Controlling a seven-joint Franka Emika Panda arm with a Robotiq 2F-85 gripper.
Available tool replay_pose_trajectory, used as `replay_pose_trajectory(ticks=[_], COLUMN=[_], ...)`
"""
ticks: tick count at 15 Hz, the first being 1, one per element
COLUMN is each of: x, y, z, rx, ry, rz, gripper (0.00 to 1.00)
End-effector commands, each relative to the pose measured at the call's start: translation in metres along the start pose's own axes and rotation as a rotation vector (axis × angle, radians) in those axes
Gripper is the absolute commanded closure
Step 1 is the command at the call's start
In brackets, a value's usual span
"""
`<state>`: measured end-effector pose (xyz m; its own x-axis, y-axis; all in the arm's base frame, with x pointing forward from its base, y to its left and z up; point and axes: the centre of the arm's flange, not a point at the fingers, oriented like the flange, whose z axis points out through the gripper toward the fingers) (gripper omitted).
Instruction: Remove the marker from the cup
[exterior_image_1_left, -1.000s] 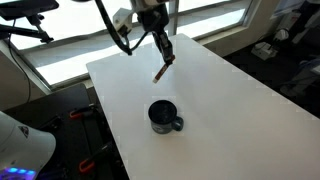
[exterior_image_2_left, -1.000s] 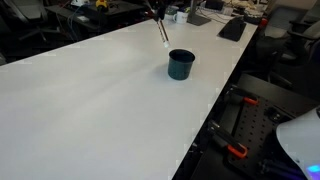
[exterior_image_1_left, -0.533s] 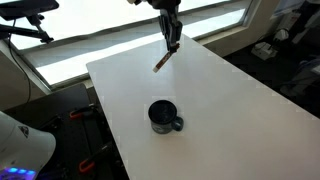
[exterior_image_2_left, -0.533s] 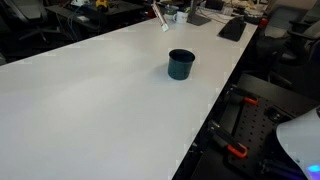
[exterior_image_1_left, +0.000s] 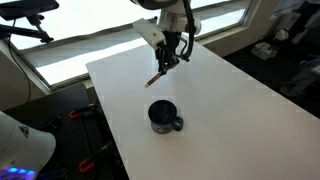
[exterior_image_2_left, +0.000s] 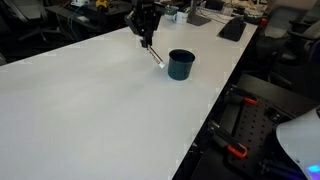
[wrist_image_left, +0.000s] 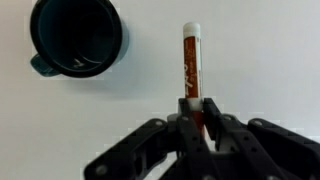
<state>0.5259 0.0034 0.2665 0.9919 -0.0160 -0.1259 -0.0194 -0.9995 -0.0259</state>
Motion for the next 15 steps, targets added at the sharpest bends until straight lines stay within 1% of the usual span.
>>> replay_pose_trajectory(ticks=[1,4,6,9,12,13,15], x=[-0.004,-0.016,-0.024,-0.028,-0.028,-0.029,-0.030], y=[-0.027,-0.053,-0.066,-0.070,-0.066,-0.067,-0.064], z=[0.020,0.046,0.065,0.088,0.103,0.098,0.105], rx=[0.006,-0.015,-0.038,-0.071,-0.102,-0.075,-0.081], ry=[-0.070,-0.112,-0.140,-0.182,-0.209,-0.204,-0.217], rz=[-0.130,-0.223,-0.257,-0.271,-0.265,-0.279,-0.275], gripper=[0.95,0.95,0.95,0.95,0.95,0.81,0.81])
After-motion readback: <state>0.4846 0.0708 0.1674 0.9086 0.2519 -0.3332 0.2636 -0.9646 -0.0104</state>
